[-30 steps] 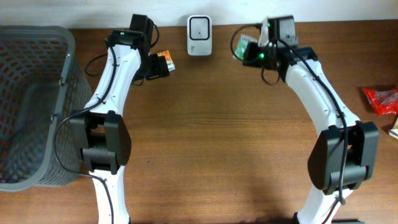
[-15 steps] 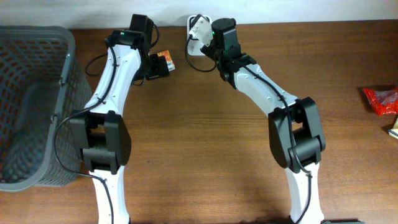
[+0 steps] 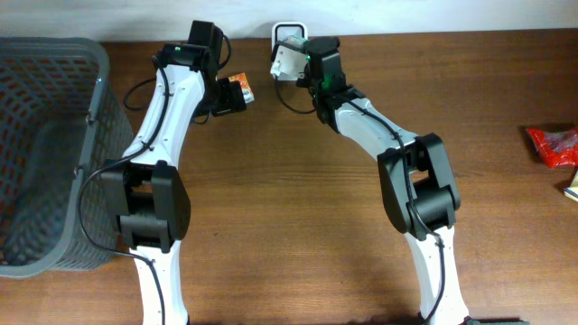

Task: Scan the item barcode
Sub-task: 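Raise the Kleenex pack with the right gripper to the scanner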

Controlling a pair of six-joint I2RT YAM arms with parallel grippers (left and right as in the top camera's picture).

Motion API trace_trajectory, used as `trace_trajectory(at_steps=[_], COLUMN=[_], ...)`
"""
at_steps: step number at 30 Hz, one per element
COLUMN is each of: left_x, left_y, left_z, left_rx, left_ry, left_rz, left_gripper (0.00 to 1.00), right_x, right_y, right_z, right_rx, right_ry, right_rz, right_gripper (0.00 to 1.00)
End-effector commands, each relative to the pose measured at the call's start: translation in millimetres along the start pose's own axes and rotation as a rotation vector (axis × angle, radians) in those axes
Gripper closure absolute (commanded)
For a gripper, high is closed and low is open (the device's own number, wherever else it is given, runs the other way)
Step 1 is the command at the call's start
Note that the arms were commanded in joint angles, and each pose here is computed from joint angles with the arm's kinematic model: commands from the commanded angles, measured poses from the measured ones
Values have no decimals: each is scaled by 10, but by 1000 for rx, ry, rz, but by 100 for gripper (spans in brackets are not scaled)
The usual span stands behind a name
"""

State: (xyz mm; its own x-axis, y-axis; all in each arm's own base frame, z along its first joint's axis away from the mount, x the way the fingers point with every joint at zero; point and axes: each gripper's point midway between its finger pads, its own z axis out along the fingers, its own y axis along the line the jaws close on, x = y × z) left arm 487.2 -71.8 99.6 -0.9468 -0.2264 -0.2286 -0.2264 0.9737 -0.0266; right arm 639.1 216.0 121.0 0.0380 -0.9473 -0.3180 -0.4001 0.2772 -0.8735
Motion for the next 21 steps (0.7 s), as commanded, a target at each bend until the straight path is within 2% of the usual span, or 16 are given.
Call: trace_trajectory(at_steps=[1, 3, 7, 9, 11, 14, 18, 19, 21], left_x=[-18, -19, -18, -18, -18, -19, -19, -18, -18], left_y=[14, 16, 14, 16, 16, 16, 16, 16, 16], left_z=[-41, -41, -41, -41, -41, -41, -41, -41, -41], left_rx=[-7, -7, -7, -7, -7, -7, -7, -7, -7], left_ry=[-12, -12, -12, -12, -12, -12, -12, -12, -12], left_rz=[5, 4, 5, 4, 4, 4, 4, 4, 4], left_gripper=[1, 1, 1, 1, 1, 1, 1, 1, 1], right_x=[86, 4, -65, -238, -310, -127, -124, -100, 28], right_y=[-93, -282, -409, -677, -538, -137, -475, -631, -987], right_z=[33, 18, 2, -39, -14, 183, 148, 123, 19], right_rx=[43, 118, 152, 189, 116, 54, 160, 199, 231], right_ry=[28, -10, -30, -98, -140, -85, -66, -41, -24], right_rz=[-8, 72, 100, 188, 228, 323, 385, 456, 761], right_gripper=[96, 96, 96, 96, 96, 96, 96, 96, 96])
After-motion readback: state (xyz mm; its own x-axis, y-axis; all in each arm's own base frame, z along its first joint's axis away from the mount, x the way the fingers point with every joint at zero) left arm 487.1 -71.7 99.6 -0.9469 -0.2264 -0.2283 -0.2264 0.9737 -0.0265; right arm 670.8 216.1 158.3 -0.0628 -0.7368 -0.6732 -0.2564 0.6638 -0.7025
